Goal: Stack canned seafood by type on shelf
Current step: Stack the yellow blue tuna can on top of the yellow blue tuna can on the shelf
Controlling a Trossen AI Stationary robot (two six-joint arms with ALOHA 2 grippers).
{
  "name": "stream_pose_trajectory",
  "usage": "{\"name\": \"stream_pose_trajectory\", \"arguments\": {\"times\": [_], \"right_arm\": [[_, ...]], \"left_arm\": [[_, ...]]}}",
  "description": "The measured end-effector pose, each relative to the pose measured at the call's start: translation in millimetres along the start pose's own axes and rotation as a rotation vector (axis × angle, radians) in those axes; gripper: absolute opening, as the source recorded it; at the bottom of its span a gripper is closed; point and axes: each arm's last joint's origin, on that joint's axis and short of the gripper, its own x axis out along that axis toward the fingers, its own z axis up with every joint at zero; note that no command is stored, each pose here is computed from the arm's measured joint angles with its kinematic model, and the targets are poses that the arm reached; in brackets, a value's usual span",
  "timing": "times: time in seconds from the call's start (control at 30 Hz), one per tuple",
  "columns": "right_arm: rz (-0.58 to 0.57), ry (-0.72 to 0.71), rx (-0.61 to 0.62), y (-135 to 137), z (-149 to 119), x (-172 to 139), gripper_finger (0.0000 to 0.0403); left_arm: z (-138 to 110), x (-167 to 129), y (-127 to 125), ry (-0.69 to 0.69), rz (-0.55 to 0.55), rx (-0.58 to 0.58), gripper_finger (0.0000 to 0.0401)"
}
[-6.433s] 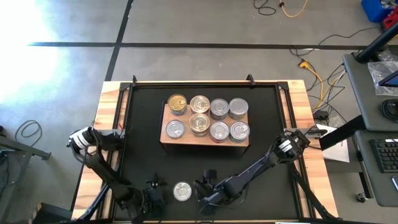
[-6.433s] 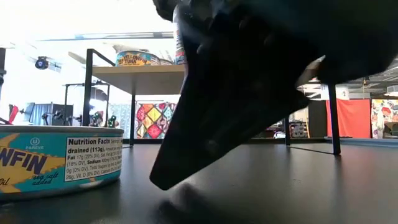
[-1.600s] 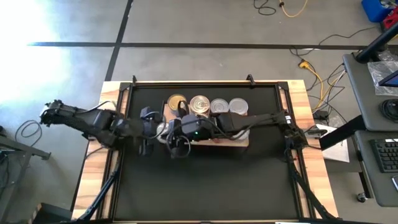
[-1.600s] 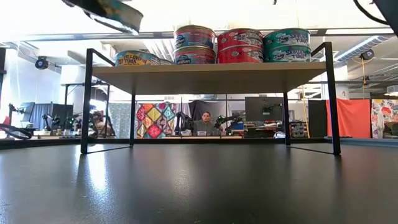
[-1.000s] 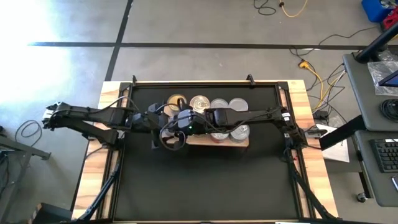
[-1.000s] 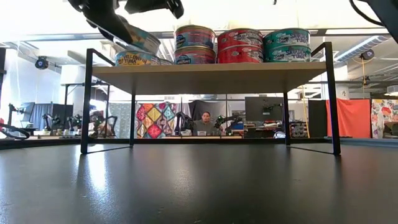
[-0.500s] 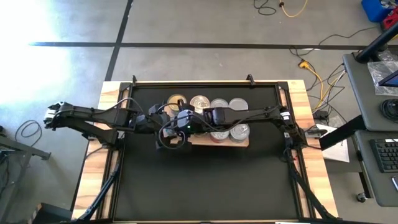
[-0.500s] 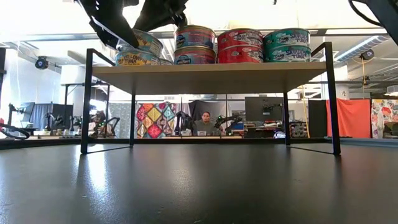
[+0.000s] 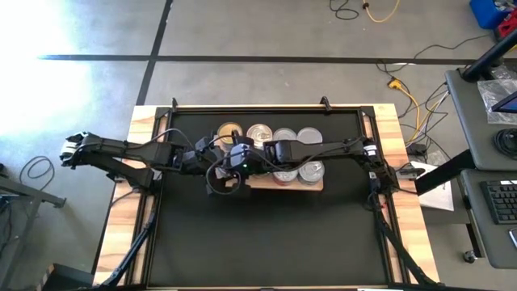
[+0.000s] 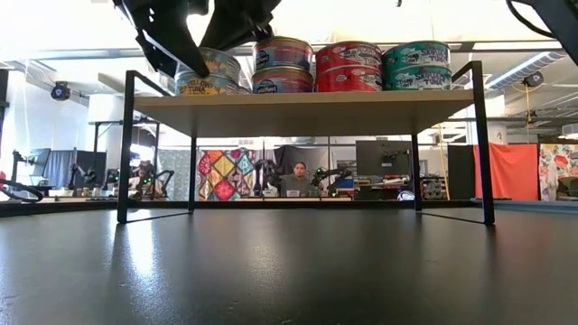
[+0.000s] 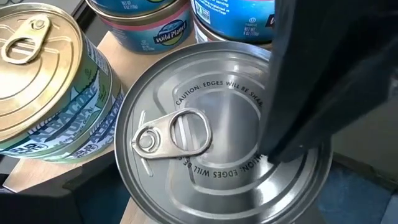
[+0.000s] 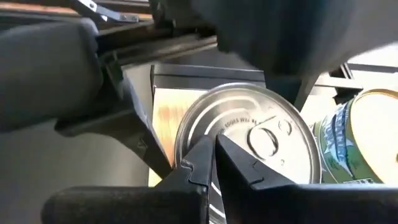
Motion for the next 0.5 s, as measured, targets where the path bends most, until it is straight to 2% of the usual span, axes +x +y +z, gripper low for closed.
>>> {"name": "stream_pose_trajectory", "arguments": {"times": [0.27, 0.4, 0.5], "right_arm": [[0.002, 0.064, -0.019, 1.0, -10.2, 4.2, 0.0013], [0.002, 0.082, -0.023, 1.0, -11.7, 2.6, 0.0013], [0.002, 0.083, -0.022, 0.9, -11.9, 2.7, 0.0013]], "left_arm": [[-0.5, -0.9, -0.5, 0.011, -0.036, 0.008, 0.04], [-7.6, -0.9, 0.5, 0.076, -0.042, 0.029, 0.04], [-9.5, -4.9, 3.2, 0.111, -0.008, 0.043, 0.04]]}}
